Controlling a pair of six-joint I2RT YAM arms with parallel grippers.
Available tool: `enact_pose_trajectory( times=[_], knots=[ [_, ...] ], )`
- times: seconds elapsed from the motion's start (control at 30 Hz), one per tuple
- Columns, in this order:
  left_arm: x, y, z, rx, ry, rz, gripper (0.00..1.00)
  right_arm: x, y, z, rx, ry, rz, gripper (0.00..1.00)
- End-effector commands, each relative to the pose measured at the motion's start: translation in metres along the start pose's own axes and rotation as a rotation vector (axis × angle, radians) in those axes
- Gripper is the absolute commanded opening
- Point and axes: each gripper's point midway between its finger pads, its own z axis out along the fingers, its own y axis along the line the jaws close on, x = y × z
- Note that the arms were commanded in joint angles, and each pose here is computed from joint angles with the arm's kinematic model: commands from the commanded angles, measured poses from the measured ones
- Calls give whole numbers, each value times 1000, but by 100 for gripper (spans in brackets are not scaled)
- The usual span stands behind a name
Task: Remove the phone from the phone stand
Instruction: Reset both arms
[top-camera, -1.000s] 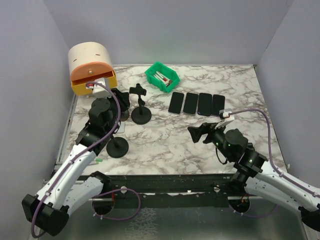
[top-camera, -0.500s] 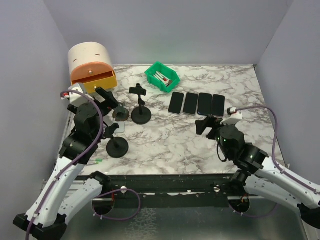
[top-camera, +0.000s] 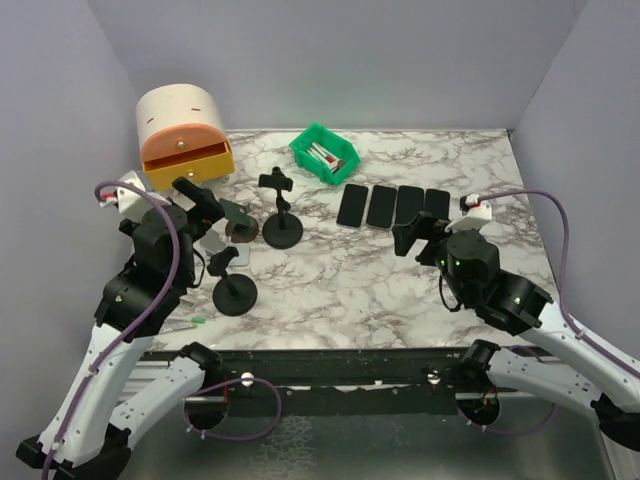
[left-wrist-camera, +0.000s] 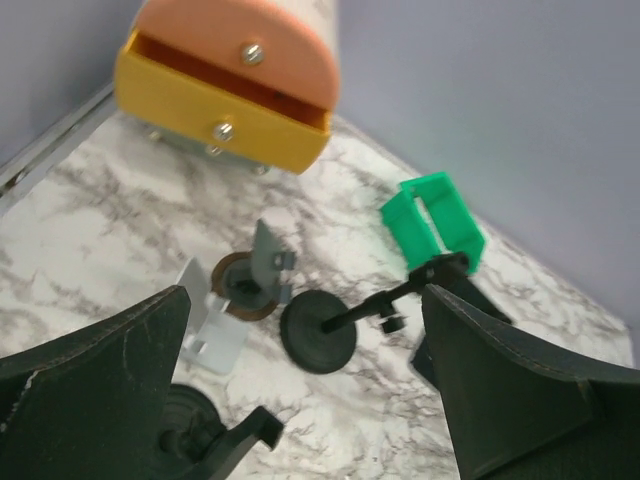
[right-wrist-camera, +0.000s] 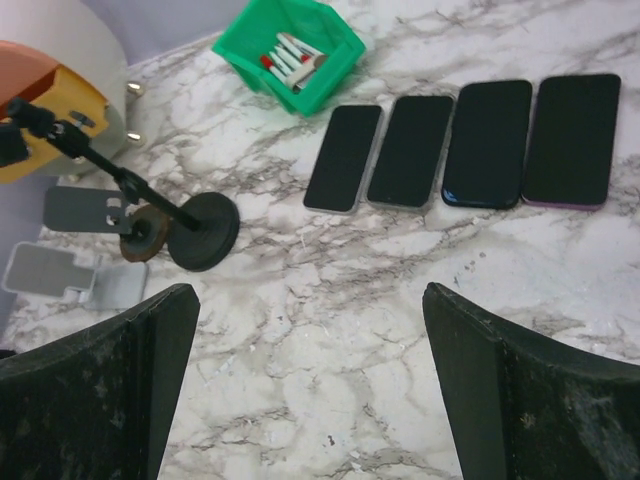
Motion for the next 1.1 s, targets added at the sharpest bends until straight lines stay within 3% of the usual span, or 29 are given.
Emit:
enact_pose_trajectory(
  times=[0.0,0.13,0.23,0.43,0.6,0.77,0.87,1.07],
  knots=[
    [-58,-57,-32,265,-27,137,99,-53,33,-19,-147,-90,-64,100],
    [-108,-73,-48,335,-174,82,99,-96,42,-29,-142,-184,-53,100],
    [-118,-85,-52,406,-247,19,99,-123,55,-33,-163,-234,-96,100],
    [-89,-127,-29,452,-85,85,99,-154,70,-9,-23,-244,-201,100],
    [-73,-145,-5,428,-26,155,99,-159,79,28,141,-266,-224,100],
    [-58,-169,1,515,26,251,99,-186,93,42,225,-365,-183,100],
    [-84,-191,-12,596,-14,245,99,-224,118,23,92,-419,-138,100],
    [-148,-219,-54,739,-135,177,99,-281,166,-84,-478,-579,-144,100]
  ],
)
